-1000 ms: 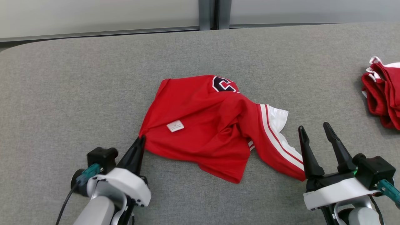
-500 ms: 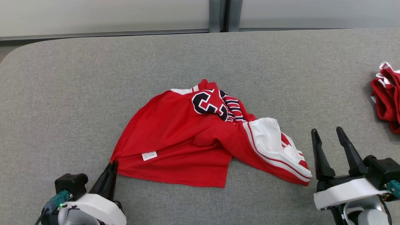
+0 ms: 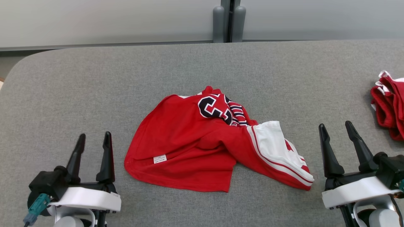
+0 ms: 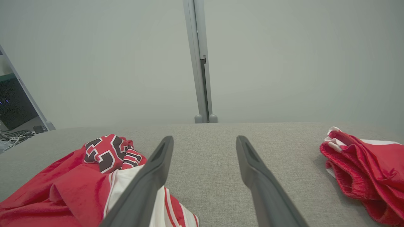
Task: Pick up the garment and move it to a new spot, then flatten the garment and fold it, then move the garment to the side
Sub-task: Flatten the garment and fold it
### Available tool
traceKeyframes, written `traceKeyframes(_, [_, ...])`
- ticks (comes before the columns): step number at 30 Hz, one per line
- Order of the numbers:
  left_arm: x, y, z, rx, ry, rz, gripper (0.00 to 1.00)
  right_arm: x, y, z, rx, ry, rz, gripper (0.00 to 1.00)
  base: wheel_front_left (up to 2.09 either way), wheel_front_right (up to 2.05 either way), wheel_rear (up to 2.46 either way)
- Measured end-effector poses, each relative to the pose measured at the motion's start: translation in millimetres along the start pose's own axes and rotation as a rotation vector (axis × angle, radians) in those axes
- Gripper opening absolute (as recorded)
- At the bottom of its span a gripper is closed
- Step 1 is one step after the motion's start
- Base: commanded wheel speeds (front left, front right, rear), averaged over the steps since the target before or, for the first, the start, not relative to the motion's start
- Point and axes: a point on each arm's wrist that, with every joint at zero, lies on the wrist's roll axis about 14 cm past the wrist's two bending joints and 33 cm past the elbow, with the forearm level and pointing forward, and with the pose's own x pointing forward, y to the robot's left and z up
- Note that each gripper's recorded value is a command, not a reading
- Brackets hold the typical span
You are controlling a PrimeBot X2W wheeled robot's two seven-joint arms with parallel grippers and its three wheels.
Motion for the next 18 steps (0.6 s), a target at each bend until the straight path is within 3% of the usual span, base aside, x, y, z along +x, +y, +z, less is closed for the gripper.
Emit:
traceKeyframes(6, [-4.0, -7.0, 38.1, 0.075, -0.123, -0.013, 1.0, -10.5, 3.4, 6.7, -0.022, 0.001, 0.009, 1.0, 0.0, 0.0, 0.0])
traceKeyframes(18, [-29.1, -4.0, 21.2, 0.122, -0.049, -0.031, 1.0, -30.4, 7.0, 12.2, -0.024, 0.002, 0.01, 1.0, 0.0, 0.0, 0.0])
